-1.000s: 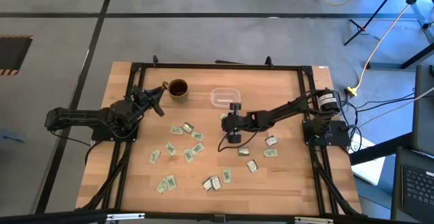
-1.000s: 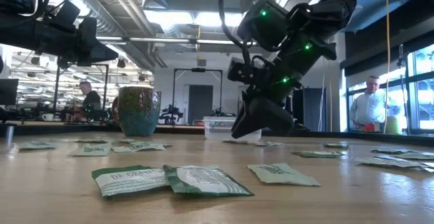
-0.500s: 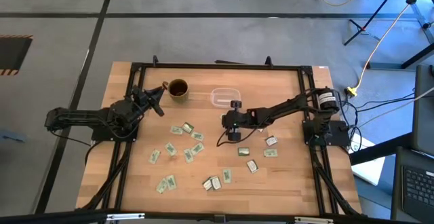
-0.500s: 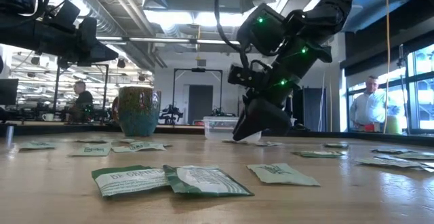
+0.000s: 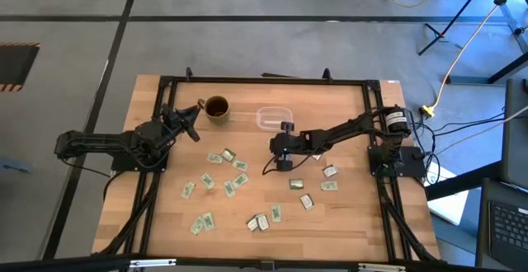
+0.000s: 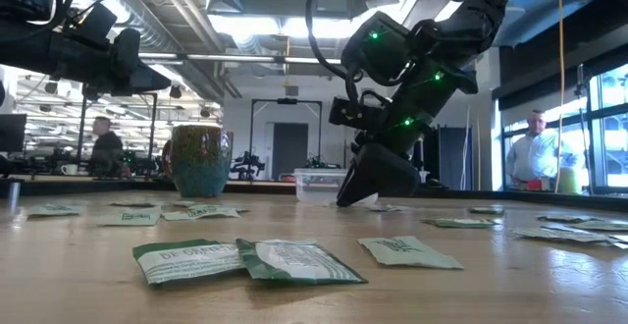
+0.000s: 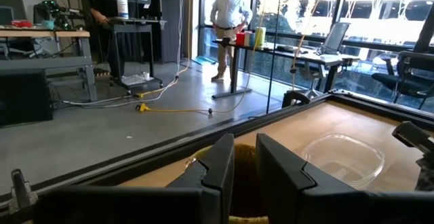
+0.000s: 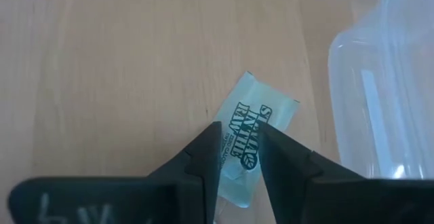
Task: Pick and place Stevia / Truvia into bins
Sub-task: Put the stevia packet into the transparent container
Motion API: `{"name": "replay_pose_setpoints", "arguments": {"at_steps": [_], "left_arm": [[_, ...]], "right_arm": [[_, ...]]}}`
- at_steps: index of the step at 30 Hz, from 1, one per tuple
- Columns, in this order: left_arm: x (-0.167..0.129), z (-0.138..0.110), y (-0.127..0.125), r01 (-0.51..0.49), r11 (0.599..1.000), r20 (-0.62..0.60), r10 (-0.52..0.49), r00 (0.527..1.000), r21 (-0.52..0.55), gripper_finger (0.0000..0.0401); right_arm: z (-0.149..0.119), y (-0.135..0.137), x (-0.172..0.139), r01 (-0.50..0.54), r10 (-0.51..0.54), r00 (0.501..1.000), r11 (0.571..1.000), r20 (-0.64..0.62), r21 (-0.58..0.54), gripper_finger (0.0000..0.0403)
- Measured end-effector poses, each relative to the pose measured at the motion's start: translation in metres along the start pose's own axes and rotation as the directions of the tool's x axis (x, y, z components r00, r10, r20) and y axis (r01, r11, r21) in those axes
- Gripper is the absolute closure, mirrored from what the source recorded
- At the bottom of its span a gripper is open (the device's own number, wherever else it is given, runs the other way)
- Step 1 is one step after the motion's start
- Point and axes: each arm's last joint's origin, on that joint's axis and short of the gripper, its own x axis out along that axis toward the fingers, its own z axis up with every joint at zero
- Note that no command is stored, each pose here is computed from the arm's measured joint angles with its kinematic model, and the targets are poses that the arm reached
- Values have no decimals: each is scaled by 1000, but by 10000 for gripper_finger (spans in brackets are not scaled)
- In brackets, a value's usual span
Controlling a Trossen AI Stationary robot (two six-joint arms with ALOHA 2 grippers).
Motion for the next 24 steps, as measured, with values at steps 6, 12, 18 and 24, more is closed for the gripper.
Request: {"name": "replay_pose_setpoints", "arguments": {"at_steps": [6, 12, 18, 24], "left_arm": [[0, 0, 0, 0, 1000, 0, 0, 1000, 0, 343], [0, 0, 0, 0, 1000, 1, 0, 1000, -1, 343], [0, 0, 0, 0, 1000, 0, 0, 1000, 0, 343], [0, 0, 0, 0, 1000, 0, 0, 1000, 0, 343]], "right_arm": [[0, 0, 0, -5, 5, 1000, 1000, -3, 5, 335], [-2, -7, 3, -58, 59, 998, 987, -4, 153, 376], [-5, -16, 6, -139, 147, 989, 955, -10, 264, 395], [-6, -18, 6, -144, 153, 988, 954, -15, 263, 385]]}}
